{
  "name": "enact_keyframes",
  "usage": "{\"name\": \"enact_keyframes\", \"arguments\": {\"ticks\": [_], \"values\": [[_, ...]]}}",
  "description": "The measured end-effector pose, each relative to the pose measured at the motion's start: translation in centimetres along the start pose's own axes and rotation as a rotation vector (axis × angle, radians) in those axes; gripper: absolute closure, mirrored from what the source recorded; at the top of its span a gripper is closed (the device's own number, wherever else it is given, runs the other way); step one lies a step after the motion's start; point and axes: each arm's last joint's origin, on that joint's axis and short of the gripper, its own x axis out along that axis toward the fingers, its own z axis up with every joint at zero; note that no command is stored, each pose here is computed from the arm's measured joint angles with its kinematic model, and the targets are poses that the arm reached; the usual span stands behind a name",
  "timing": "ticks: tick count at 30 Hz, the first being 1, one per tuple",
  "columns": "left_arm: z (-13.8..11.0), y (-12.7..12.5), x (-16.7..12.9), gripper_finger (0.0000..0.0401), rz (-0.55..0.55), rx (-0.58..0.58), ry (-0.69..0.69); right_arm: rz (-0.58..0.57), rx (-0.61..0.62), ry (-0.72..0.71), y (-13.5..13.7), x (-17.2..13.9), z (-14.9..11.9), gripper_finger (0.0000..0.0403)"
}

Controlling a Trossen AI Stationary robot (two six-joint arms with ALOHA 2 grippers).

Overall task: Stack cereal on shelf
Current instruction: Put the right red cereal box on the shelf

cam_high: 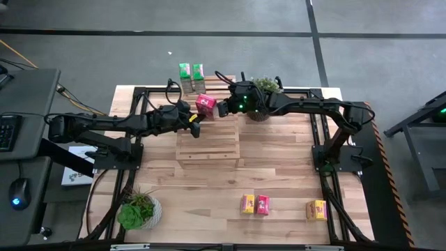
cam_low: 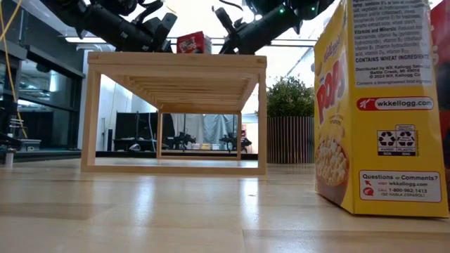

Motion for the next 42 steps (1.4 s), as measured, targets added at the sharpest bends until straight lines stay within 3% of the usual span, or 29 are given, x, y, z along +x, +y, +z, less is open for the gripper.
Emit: {"name": "enact_keyframes", "arguments": {"ticks": [28,38,42], "values": [[0.8,0.7,0.1,0.0401,0.019,-0.005,-0.048,0.024,0.003,0.02,1.9,-0.1,-1.8,0.0403],[2.3,0.4,-1.9,0.0401,-0.04,0.019,-0.13,0.003,0.006,-0.018,1.8,-0.1,-1.5,0.0403],[2.8,0.4,-2.6,0.0401,-0.028,0.039,-0.163,0.045,0.009,-0.062,2.2,-0.1,-1.1,0.0403]]}}
